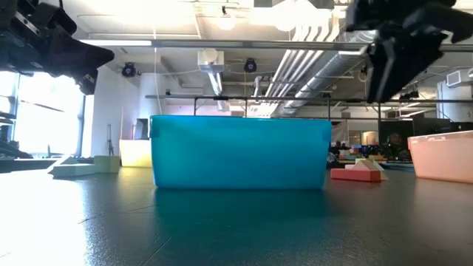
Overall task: Sort blocks by size
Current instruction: Put the light blue rectangular block into the blue bin
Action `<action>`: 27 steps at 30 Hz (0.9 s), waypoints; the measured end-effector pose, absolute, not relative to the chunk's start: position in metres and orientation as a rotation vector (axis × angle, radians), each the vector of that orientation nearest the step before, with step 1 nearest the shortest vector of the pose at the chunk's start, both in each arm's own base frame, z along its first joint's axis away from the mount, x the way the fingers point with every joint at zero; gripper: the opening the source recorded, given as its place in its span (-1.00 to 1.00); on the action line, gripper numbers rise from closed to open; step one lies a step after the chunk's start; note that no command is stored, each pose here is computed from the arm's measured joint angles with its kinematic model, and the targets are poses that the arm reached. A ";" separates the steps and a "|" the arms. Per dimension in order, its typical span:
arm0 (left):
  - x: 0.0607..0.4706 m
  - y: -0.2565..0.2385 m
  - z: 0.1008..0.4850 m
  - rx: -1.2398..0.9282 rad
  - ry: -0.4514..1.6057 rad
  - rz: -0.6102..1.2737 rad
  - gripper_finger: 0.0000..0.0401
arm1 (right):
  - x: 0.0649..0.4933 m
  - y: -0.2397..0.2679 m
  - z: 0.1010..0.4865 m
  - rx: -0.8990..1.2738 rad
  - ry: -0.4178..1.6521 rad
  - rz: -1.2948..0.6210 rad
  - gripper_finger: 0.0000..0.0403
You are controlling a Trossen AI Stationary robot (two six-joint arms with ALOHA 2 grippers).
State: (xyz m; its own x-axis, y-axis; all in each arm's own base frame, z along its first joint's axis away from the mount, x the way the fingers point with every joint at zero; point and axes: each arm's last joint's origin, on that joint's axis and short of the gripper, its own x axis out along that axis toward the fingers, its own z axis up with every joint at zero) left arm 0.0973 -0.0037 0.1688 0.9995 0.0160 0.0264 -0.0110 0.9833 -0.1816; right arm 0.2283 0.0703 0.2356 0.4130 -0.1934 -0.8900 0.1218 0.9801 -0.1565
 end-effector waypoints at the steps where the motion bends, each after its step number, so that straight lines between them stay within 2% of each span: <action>1: 0.097 -0.004 0.169 -0.183 -0.030 0.013 -1.00 | 0.231 0.071 0.234 -0.068 1.095 -0.176 0.03; 14: 0.097 -0.003 0.171 -0.211 -0.050 0.042 -1.00 | 0.243 0.083 0.198 0.060 0.779 -0.053 0.03; 18: 0.097 -0.003 0.178 -0.216 -0.120 0.018 -1.00 | 0.241 0.088 0.188 0.094 0.666 -0.019 0.03; 23: 0.099 -0.008 0.185 -0.197 -0.181 -0.062 -1.00 | 0.238 0.091 0.182 0.089 0.555 -0.044 0.03; 27: 0.106 -0.012 0.190 -0.188 -0.116 -0.047 -1.00 | 0.238 0.091 0.185 0.040 0.505 -0.110 0.03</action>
